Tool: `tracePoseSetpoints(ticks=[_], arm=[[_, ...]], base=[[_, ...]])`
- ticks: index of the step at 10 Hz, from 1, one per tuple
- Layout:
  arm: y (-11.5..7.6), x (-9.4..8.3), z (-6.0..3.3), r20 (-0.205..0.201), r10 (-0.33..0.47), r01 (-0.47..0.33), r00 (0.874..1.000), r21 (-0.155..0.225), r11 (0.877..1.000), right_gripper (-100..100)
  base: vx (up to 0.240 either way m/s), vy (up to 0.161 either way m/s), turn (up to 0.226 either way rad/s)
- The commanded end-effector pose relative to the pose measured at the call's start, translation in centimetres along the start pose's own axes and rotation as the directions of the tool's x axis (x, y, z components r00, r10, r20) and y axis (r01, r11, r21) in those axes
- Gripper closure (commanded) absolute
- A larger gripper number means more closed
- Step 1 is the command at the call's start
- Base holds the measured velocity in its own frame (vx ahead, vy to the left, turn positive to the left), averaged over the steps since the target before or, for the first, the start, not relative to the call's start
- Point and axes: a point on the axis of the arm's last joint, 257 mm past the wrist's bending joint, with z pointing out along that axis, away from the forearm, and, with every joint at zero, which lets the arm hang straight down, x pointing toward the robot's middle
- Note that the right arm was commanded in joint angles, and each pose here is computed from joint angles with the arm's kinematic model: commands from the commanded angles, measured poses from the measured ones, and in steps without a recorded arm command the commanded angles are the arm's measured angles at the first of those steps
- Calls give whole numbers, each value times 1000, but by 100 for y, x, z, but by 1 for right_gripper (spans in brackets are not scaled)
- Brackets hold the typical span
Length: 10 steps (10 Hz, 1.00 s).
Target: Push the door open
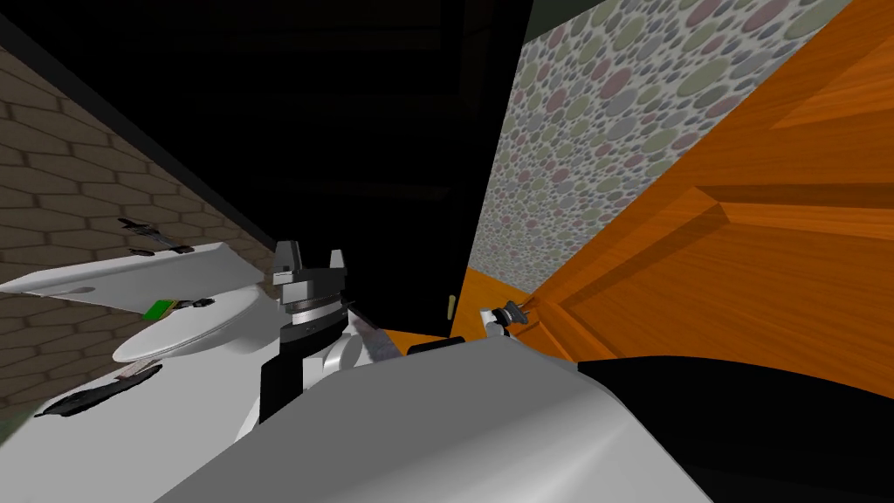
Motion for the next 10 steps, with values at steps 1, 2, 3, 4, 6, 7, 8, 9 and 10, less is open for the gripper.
tracePoseSetpoints(ticks=[1,2,3,4,6,7,8,9,10], arm=[[87,10,41,-6,-5,5,1000,-18,1000,100],[141,44,100,-17,-4,3,1000,-35,999,100],[195,80,158,-28,-3,2,1000,-52,999,100],[195,80,158,-28,-3,2,1000,-52,999,100],[217,93,178,-32,-3,1,999,-60,998,100],[217,93,178,-32,-3,1,999,-60,998,100],[284,133,237,-44,-1,-2,999,-82,997,100],[286,109,223,-38,-5,2,999,-81,997,100],[282,150,246,-48,2,-6,999,-83,996,100]], base=[[-241,-35,173],[-222,-39,150],[-234,-48,148],[-150,-26,83],[-27,-4,29],[18,9,-64],[-75,-9,130],[-75,-29,128],[-23,-22,1]])
